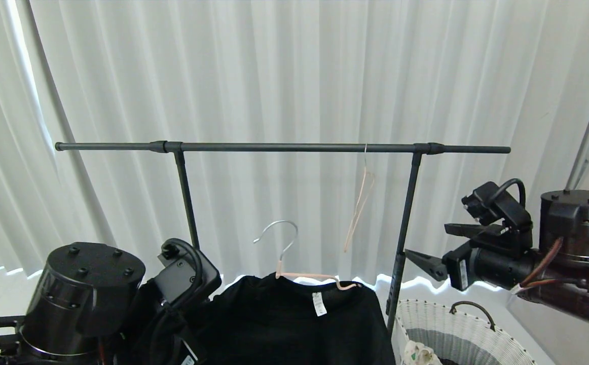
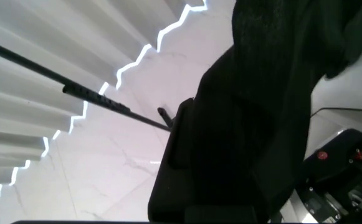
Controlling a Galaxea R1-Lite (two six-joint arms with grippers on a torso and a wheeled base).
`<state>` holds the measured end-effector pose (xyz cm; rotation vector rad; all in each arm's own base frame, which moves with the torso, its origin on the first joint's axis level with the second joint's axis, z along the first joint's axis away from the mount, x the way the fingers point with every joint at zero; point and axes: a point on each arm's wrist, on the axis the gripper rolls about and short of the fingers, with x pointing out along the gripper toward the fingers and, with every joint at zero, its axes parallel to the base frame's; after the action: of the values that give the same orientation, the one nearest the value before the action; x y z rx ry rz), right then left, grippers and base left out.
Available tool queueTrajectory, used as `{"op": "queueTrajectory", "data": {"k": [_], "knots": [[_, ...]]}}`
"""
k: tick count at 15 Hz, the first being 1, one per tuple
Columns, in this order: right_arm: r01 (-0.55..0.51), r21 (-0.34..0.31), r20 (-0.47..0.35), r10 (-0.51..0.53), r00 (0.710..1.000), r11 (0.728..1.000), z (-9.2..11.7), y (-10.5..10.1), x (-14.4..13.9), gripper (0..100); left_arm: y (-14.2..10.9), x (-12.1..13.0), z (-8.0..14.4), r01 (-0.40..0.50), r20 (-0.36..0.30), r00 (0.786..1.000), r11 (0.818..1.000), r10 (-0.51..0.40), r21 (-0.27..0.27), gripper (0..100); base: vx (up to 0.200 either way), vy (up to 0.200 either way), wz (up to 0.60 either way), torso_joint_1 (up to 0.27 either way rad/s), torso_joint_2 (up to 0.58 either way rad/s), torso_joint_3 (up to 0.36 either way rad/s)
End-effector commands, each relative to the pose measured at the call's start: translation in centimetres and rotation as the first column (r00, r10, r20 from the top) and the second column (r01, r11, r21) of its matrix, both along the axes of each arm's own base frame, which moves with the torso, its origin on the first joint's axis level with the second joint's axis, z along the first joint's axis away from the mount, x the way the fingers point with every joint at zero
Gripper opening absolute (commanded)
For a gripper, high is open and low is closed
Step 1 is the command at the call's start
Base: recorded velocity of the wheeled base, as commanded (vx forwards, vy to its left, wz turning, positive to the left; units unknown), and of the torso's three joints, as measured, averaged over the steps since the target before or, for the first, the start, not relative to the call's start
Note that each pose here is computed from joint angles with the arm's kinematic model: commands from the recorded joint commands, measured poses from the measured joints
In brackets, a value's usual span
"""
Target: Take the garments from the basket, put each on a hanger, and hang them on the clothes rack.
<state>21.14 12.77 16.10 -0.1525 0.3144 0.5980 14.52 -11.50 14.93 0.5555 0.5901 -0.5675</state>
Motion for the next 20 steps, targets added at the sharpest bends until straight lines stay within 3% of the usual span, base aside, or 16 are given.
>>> {"op": "queueTrajectory", "data": {"k": [1, 3, 5, 7, 10, 11, 12, 14, 15, 16, 20], "knots": [[-0.066, -0.009, 0.048, 0.066, 0.997, 0.998, 1.7, -0.8, -1.6, 100, -0.2, 0.2, -0.1, 0.004, -0.005, 1.0, 1.0, -0.004, 0.002, 0, 0.0, 0.0, 0.0, 0.0, 0.0, 0.0], [-0.144, -0.056, 0.072, 0.147, 0.986, 0.988, 2.0, -0.8, -2.0, 100, -0.2, 0.1, 0.1, 0.007, 0.008, 1.0, 1.0, -0.007, -0.015, 0, 0.0, 0.0, 0.0, 0.0, 0.0, 0.0], [-0.274, -0.115, 0.062, 0.283, 0.957, 0.955, 2.8, -0.3, -2.4, 100, -0.9, -0.1, 0.6, 0.039, 0.047, 0.998, 0.998, -0.036, -0.051, 0, 0.0, 0.0, 0.0, 0.0, 0.0, 0.0], [-0.437, -0.172, 0.025, 0.448, 0.894, 0.883, 4.2, 0.7, -3.1, 100, -1.7, -0.6, 0.8, 0.09, 0.076, 0.994, 0.993, -0.084, -0.072, 0, 0.0, 0.0, 0.0, 0.0, 0.0, 0.0], [-0.614, -0.291, -0.043, 0.631, 0.775, 0.734, 5.4, 2.8, -2.9, 100, -2.9, -1.6, 1.0, 0.178, 0.097, 0.981, 0.981, -0.17, -0.083, 0, 0.0, 0.0, 0.0, 0.0, 0.0, 0.0], [-0.64, -0.326, -0.069, 0.658, 0.75, 0.696, 5.2, 3.2, -2.5, 100, -3.2, -1.9, 1.0, 0.199, 0.101, 0.977, 0.976, -0.19, -0.086, 0, 0.0, 0.0, 0.0, 0.0, 0.0, 0.0], [-0.651, -0.342, -0.077, 0.67, 0.738, 0.678, 5.0, 3.4, -2.3, 100, -3.3, -2.1, 1.0, 0.207, 0.101, 0.975, 0.975, -0.198, -0.086, 0, 0.0, 0.0, 0.0, 0.0, 0.0, 0.0], [-0.708, -0.343, -0.145, 0.71, 0.689, 0.617, 4.1, 4.6, -2.6, 100, -3.6, -2.4, 1.2, 0.232, 0.108, 0.969, 0.969, -0.222, -0.089, 0, 0.0, 0.0, 0.0, 0.0, 0.0, 0.0], [-0.711, -0.343, -0.148, 0.712, 0.686, 0.614, 4.0, 4.7, -2.7, 100, -3.6, -2.4, 1.2, 0.232, 0.109, 0.969, 0.969, -0.222, -0.09, 0, 0.0, 0.0, 0.0, 0.0, 0.0, 0.0], [-0.737, -0.341, -0.19, 0.725, 0.662, 0.583, 3.3, 5.5, -3.0, 100, -3.7, -2.5, 1.3, 0.239, 0.119, 0.967, 0.966, -0.227, -0.094, 0, 0.0, 0.0, 0.0, 0.0, 0.0, 0.0], [-0.748, -0.335, -0.227, 0.721, 0.655, 0.573, 2.8, 6.3, -2.4, 100, -4.0, -2.7, 1.4, 0.258, 0.127, 0.961, 0.962, -0.245, -0.094, 0, 0.0, 0.0, 0.0, 0.0, 0.0, 0.0]]}}
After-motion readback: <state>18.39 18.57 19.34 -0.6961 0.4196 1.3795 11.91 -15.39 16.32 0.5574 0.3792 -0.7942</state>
